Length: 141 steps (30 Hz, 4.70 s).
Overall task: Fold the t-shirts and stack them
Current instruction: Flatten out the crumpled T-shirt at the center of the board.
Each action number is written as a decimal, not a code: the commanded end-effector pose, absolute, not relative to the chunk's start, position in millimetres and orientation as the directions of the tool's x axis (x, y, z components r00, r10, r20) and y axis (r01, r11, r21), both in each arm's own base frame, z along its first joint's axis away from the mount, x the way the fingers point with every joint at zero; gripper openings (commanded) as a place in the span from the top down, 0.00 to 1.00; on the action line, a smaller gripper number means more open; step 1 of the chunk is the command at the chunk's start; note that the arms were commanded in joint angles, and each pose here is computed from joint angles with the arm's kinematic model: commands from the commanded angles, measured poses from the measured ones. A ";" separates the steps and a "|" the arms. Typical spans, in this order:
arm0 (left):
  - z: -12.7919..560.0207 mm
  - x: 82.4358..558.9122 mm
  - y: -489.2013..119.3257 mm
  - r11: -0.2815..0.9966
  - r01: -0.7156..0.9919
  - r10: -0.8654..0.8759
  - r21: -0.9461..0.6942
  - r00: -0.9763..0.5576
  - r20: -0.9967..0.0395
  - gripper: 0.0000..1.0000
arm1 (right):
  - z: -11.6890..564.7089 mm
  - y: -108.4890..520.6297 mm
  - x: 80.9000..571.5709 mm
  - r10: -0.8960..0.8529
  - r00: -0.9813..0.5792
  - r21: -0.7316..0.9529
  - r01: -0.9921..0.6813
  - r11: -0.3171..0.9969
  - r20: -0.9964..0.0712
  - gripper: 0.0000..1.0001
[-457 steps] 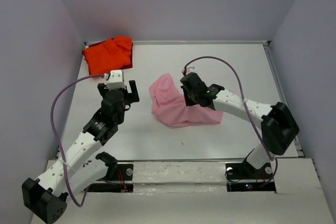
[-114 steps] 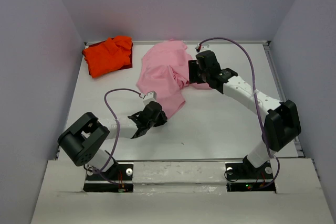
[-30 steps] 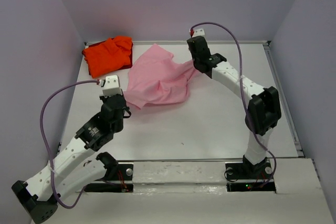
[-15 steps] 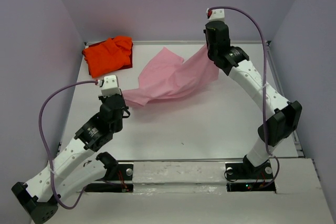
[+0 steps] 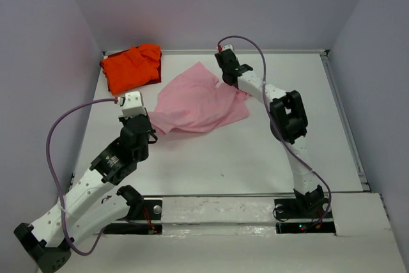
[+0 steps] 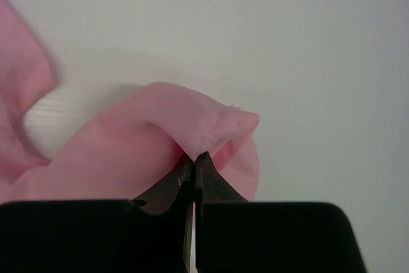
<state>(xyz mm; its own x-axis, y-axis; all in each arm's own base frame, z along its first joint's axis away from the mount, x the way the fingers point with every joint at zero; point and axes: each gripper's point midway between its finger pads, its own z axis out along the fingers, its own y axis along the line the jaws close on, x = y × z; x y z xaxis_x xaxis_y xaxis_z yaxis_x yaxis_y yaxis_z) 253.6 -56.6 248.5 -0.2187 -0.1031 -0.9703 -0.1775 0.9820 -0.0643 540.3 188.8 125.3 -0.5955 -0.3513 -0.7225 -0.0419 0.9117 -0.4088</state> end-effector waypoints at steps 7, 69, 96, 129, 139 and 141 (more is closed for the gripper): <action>255.6 257.1 -52.8 0.977 -0.194 -0.123 -0.088 -0.179 -0.976 1.00 | 116.7 219.6 583.7 -0.323 -0.597 -0.355 -0.068 0.933 -0.735 0.53; 257.2 259.4 -57.6 0.982 -0.155 -0.135 -0.108 -0.173 -0.976 1.00 | 72.3 160.9 391.2 -0.083 -0.743 -0.095 -0.026 0.995 -0.665 1.00; 449.0 178.9 -38.8 0.931 0.197 -0.341 -0.308 0.169 -0.925 1.00 | 408.3 48.7 203.4 0.227 -0.096 0.236 -0.095 0.967 -0.969 1.00; 448.4 364.2 -92.4 0.988 -0.015 -0.151 -0.155 0.161 -0.975 1.00 | 386.3 98.2 444.8 -0.016 -0.177 -0.045 0.158 0.986 -0.984 1.00; 488.2 318.6 -81.5 0.996 -0.001 -0.083 -0.086 0.242 -0.967 1.00 | 464.7 83.3 382.6 0.056 -0.011 0.055 0.076 0.996 -0.998 1.00; 478.7 297.2 -84.5 0.993 0.054 -0.114 -0.104 0.234 -0.965 1.00 | 470.0 83.7 363.0 0.076 -0.001 0.076 0.025 0.997 -0.997 1.00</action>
<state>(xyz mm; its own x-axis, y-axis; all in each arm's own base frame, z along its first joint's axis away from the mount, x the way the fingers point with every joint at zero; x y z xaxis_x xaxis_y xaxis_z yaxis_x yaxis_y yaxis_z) 337.7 -100.5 438.1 0.1036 -0.0634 -0.9926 0.0369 0.9975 -0.0599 406.9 95.5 395.9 -0.1985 -0.0239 -0.9798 0.0737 0.9965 -0.0392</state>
